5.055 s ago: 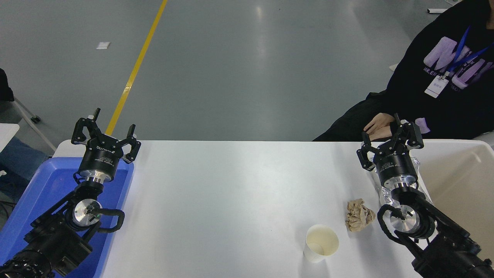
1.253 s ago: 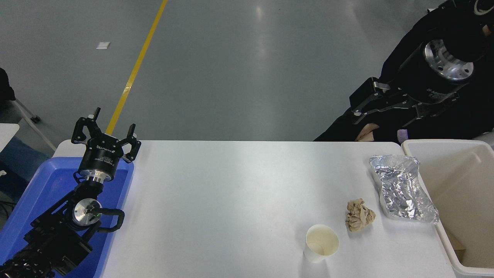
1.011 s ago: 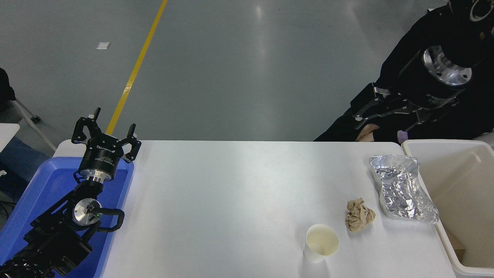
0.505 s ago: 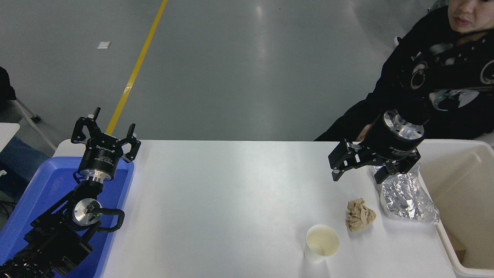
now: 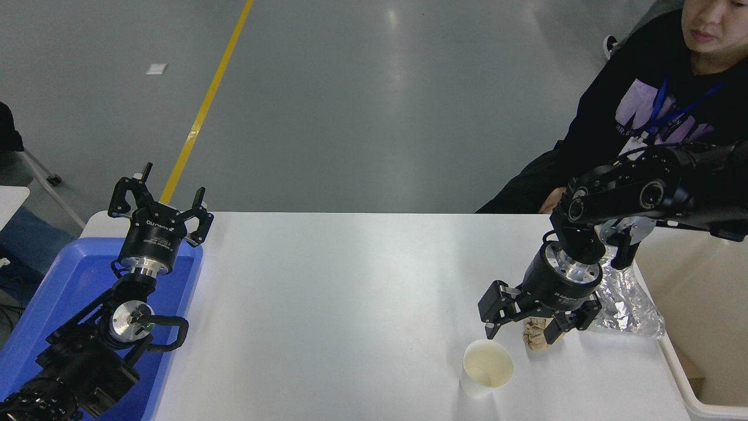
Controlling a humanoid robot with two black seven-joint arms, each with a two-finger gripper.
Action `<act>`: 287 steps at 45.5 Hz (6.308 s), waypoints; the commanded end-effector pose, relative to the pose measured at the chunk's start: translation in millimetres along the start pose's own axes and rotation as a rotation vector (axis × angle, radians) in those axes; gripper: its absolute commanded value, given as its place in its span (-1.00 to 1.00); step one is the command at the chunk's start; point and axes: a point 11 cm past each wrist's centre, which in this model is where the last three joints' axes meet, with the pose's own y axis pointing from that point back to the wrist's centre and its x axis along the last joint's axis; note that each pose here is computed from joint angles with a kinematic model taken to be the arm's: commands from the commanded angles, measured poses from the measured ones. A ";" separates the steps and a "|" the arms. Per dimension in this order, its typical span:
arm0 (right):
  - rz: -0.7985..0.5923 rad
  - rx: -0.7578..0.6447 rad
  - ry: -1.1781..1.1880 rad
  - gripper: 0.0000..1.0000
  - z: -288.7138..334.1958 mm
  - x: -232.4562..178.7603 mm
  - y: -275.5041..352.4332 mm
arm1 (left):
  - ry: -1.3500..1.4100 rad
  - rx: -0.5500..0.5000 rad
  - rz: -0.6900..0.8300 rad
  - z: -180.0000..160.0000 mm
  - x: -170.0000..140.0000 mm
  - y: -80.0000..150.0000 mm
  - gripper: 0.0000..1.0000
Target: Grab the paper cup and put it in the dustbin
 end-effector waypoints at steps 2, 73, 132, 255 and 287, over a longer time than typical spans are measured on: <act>0.029 -0.012 0.000 0.96 -1.2 -9.4 -31.8 | 0.000 0.000 0.001 -0.2 0.4 0.4 0.96; 0.023 -0.014 -0.009 -0.79 -2.5 -22.9 -56.5 | 0.000 0.000 0.000 0.1 -0.1 -0.2 0.96; 0.016 0.024 -0.150 -1.00 2.8 -13.4 -11.9 | 0.002 0.000 -0.002 -0.7 -0.9 -0.4 0.96; 0.857 -0.428 -0.840 -1.00 382.0 10.3 7.9 | 0.001 -0.002 0.003 0.0 1.0 0.9 0.96; 1.025 -0.466 -0.823 -1.00 362.2 17.4 -61.0 | 0.002 -0.005 0.004 0.7 0.7 0.2 0.96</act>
